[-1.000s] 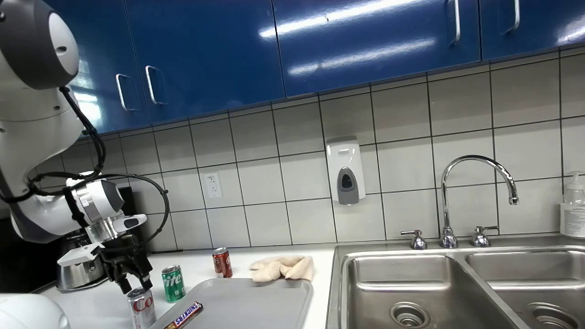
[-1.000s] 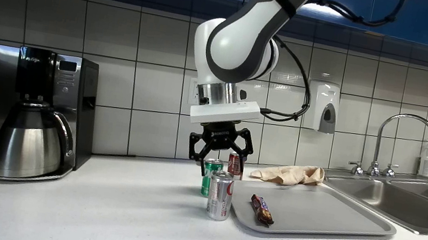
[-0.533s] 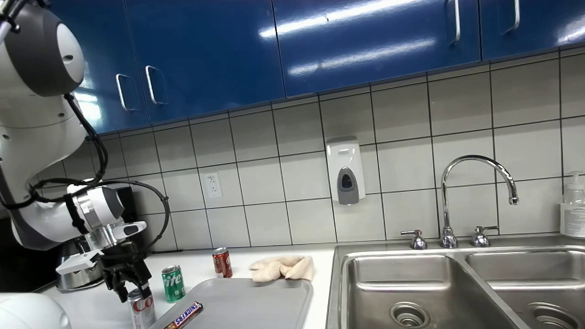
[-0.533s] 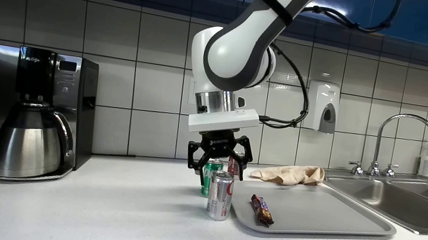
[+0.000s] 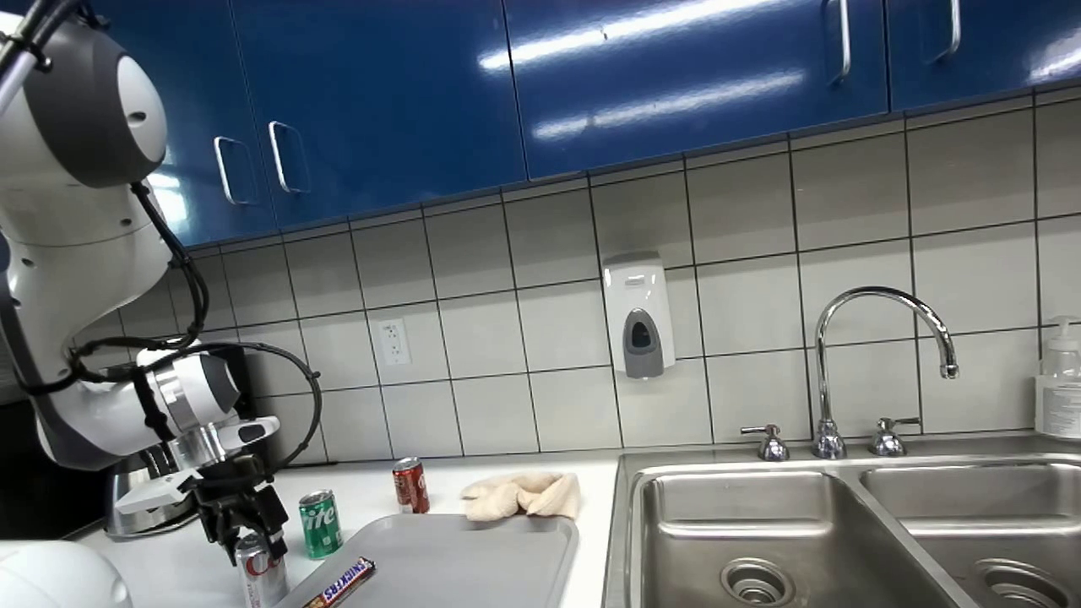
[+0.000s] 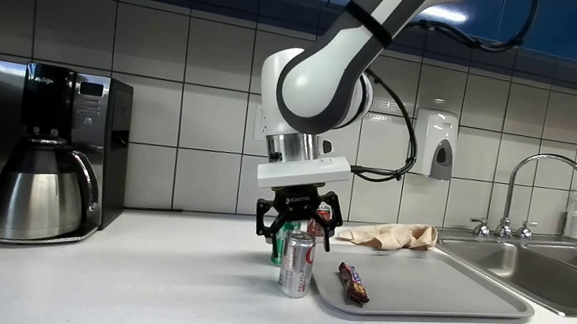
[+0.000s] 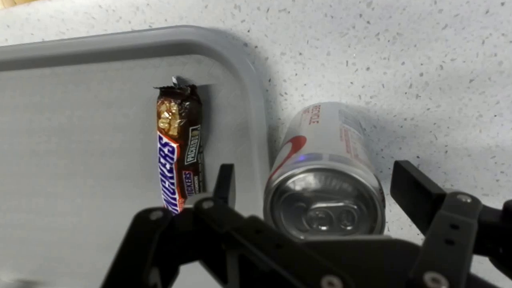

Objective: Put the cans on the tray

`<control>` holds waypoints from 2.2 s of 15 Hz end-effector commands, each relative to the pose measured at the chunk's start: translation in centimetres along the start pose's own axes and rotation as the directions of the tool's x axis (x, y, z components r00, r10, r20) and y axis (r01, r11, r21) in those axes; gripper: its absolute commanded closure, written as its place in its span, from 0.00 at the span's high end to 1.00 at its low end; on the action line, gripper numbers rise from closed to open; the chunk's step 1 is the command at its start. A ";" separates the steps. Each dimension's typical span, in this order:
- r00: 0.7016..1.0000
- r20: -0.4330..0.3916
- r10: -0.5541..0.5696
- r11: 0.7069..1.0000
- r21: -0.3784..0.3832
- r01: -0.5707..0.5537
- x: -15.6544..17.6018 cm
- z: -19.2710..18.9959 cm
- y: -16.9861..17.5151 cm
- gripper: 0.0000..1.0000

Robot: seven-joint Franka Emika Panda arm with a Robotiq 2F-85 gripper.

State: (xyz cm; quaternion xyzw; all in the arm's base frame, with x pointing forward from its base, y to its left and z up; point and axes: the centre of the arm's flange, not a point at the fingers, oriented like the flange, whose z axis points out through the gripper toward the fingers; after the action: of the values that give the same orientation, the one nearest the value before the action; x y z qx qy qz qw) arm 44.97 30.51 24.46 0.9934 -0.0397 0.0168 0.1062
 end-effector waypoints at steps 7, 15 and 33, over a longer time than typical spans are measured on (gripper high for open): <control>0.999 -0.008 -0.042 0.999 0.015 0.042 -0.2 -0.4 -0.5 0.56; 0.999 -0.009 -0.051 0.998 0.028 0.052 -0.6 -1.7 -0.8 0.40; 0.999 0.033 0.017 1.000 -0.027 -0.016 -0.7 -10.0 12.1 0.40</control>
State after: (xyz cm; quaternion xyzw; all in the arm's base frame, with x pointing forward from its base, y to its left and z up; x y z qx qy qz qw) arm 44.12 25.50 34.35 0.9915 -0.0560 0.0072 0.1172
